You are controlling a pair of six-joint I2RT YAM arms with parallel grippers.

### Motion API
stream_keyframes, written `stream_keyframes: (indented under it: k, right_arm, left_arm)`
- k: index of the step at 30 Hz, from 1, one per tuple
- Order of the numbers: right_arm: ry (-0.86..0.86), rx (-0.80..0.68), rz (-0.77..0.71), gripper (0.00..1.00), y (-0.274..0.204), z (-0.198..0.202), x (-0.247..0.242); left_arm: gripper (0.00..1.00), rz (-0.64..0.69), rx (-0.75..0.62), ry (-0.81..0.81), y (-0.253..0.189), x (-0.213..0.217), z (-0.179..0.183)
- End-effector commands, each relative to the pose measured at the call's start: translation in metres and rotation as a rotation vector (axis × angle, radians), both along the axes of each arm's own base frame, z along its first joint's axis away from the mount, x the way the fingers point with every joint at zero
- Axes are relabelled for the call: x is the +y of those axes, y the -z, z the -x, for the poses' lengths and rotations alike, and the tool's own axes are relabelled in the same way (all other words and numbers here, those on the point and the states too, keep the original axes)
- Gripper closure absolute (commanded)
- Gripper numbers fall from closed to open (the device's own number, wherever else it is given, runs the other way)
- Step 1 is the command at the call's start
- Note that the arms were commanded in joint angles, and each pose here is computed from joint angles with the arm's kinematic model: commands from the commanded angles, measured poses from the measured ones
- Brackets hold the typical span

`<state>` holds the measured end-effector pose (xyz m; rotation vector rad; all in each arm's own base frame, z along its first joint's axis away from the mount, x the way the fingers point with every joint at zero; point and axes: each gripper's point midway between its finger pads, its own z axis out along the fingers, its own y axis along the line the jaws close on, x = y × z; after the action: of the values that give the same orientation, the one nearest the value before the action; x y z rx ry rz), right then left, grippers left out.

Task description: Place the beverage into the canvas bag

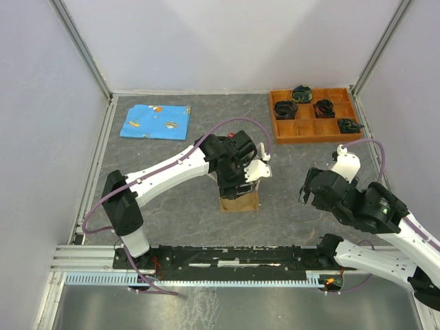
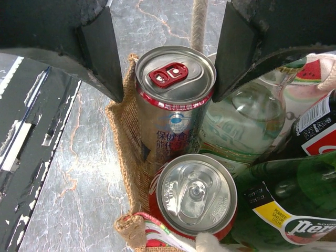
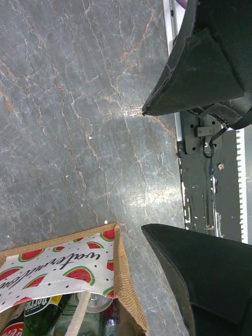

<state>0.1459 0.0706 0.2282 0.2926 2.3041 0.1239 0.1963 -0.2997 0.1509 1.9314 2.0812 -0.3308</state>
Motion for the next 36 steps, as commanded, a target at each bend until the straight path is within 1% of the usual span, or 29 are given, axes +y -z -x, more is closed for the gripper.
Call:
stream_keyframes:
  k: [1,7,13,21,26,28,32,36]
  right_arm:
    - [0.025,-0.021,-0.001,0.09,-0.001,-0.004,-0.002]
    - [0.022,-0.019,-0.002,0.09,0.000,-0.004,0.000]
    - [0.022,-0.021,-0.005,0.09,0.000,-0.004,0.000]
    - [0.018,-0.017,-0.008,0.09,0.002,-0.005,0.003]
    - [0.015,-0.015,-0.008,0.09,0.002,-0.006,0.004]
    - [0.014,-0.016,-0.009,0.09,0.002,-0.006,0.004]
    - [0.011,-0.017,-0.007,0.09,0.001,-0.006,0.005]
    - [0.010,-0.016,-0.007,0.09,0.002,-0.007,0.006]
  left_arm:
    - [0.25,0.044,-0.002,-0.030,-0.008,-0.013,-0.005]
    - [0.24,0.062,0.002,-0.040,-0.014,-0.016,-0.005]
    - [0.33,0.095,0.006,-0.056,-0.028,-0.021,-0.004]
    - [0.34,0.119,0.012,-0.070,-0.041,-0.023,-0.002]
    - [0.41,0.122,0.016,-0.076,-0.041,-0.021,0.000]
    - [0.47,0.118,0.019,-0.078,-0.040,-0.020,0.000]
    - [0.64,0.120,0.024,-0.078,-0.040,-0.020,0.002]
    - [0.78,0.110,0.025,-0.078,-0.036,-0.017,0.003]
